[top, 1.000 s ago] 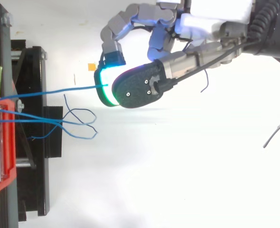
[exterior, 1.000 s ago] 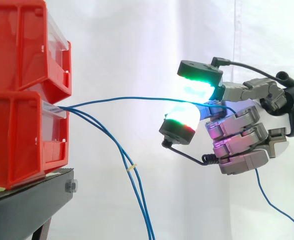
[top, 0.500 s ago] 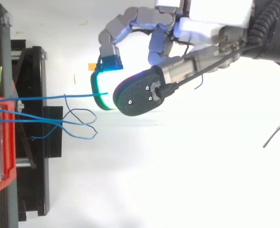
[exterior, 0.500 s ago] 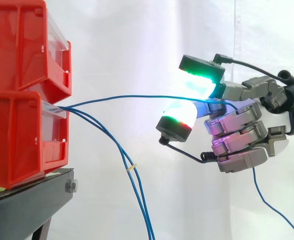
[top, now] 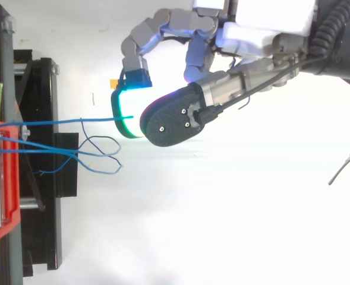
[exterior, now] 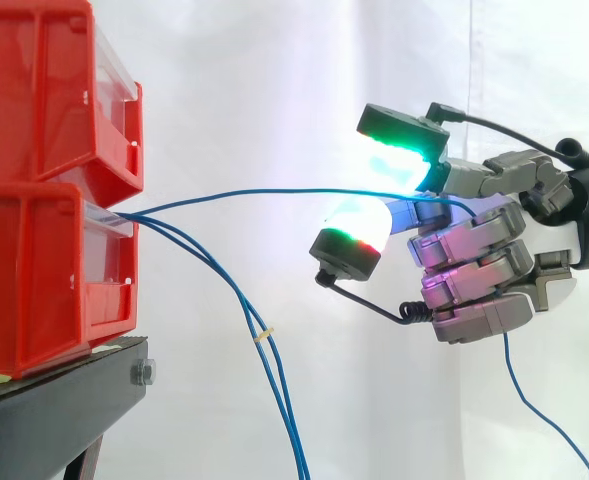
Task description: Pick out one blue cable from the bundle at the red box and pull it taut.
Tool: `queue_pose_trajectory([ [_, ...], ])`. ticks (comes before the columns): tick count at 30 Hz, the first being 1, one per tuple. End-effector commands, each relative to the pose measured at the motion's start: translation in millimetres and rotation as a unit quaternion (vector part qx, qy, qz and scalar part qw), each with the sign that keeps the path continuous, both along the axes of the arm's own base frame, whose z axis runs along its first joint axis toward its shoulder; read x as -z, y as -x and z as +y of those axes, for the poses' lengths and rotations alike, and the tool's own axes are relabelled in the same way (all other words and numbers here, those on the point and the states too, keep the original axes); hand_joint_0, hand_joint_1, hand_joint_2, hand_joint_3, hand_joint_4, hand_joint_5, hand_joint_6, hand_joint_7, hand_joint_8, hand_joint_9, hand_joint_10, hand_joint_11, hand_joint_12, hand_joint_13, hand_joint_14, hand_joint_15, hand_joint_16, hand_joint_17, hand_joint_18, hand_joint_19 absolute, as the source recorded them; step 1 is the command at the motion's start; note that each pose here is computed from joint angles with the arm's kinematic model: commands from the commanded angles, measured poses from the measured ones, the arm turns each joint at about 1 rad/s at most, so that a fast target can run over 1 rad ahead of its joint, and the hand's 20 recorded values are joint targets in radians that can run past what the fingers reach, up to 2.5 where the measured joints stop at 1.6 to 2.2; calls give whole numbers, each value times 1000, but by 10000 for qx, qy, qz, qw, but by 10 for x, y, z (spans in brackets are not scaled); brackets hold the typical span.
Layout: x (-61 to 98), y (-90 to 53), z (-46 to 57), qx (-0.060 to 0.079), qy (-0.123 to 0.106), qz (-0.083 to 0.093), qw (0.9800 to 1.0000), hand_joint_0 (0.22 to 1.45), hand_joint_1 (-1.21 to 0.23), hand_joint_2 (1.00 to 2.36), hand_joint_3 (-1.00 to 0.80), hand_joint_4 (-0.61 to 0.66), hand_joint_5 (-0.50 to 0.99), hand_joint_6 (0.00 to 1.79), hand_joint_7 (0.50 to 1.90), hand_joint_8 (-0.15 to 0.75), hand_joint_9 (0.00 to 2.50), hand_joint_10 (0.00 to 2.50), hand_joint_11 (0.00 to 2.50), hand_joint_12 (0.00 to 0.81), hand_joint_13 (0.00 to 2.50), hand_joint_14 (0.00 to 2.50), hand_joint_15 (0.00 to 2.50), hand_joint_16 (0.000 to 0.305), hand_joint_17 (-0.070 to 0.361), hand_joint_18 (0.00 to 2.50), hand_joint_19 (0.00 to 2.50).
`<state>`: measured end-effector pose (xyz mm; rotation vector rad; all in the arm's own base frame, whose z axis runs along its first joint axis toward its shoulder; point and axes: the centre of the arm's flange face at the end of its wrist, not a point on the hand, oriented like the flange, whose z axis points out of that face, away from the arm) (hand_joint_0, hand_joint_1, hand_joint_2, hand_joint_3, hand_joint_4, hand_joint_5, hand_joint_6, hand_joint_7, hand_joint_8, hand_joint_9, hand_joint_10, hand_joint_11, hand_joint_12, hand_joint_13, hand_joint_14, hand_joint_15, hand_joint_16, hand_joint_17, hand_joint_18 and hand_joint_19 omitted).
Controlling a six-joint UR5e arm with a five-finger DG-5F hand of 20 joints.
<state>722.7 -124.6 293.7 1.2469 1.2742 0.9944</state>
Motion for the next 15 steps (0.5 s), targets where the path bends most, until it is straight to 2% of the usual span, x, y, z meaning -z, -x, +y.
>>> queue_pose_trajectory([
  [1,-6,-1,13,-4,-22,-6,10000,532,-567,1000,-500,51,-172,878,1045,258,1567,1122,1523,330,1229,2408,1123,43,98,1371,1809],
  [15,-6,-3,23,-1,-44,-9,10000,492,-502,1000,-500,71,-169,874,1014,276,1586,1100,1511,341,1243,2425,1114,49,111,1406,1791],
])
